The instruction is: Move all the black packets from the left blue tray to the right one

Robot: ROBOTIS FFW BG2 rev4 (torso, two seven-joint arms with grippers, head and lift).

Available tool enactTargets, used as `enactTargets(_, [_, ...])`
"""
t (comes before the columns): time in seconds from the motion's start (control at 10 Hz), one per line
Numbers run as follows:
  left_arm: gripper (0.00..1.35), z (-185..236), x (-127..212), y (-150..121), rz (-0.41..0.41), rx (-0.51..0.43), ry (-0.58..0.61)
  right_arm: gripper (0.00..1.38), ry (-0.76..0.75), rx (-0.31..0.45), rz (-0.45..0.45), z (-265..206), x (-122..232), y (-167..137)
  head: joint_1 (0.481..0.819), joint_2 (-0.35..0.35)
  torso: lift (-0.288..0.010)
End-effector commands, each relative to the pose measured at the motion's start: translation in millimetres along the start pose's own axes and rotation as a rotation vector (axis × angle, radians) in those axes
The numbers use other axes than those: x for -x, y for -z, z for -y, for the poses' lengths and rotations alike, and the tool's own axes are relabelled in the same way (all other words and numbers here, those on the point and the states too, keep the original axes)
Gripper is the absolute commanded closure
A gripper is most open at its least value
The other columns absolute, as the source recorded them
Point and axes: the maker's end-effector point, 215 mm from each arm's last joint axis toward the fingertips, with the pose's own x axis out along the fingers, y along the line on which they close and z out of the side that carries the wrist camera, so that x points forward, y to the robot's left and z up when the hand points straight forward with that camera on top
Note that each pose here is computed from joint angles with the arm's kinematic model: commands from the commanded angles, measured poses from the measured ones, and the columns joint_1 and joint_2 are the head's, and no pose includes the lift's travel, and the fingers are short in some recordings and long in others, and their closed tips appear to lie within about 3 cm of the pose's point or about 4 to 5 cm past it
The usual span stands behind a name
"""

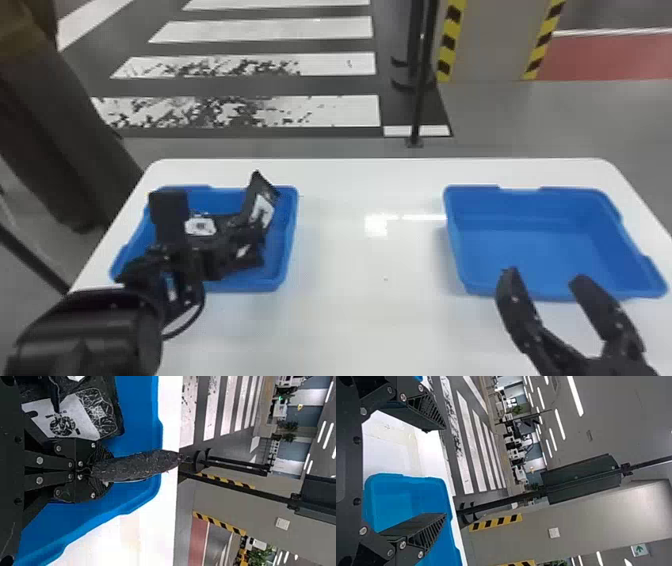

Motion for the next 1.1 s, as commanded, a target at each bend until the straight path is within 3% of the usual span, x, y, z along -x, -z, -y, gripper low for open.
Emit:
enactTargets(0.0, [1.2, 5, 31, -6, 0.011, 0.007, 0.007, 0.26, -0.016, -0.009, 0.009, -4, -2, -4, 0.695, 0.083, -0.14])
enactTargets(0.2, [1.2, 36, 61, -16, 0.036, 0.005, 0.087, 0.25, -0.1, -0.077, 0.034, -20, -10, -16, 0.695, 0.096, -0.14])
enactTargets(0.3, [1.2, 57, 72, -17, 0.046, 0.02, 0.15, 0.25, -0.185, -0.148, -0.016, -39, -16, -5, 0.695, 0.099, -0.14])
enactTargets(0.4, [1.2, 81, 81, -19, 0.056, 0.035, 0.219, 0.25, -0.317, -0.252, -0.153, -68, -21, 31, 0.695, 0.1, -0.14])
enactTargets(0.5, [1.2, 108, 85, -17, 0.064, 0.071, 0.306, 0.22, -0.388, -0.22, -0.158, -75, -29, 39, 0.695, 0.118, -0.14])
enactTargets(1.0, [1.2, 181, 106, -8, 0.03, 0.15, 0.591, 0.2, -0.462, -0.345, -0.166, -87, -55, 34, 0.695, 0.059, -0.14])
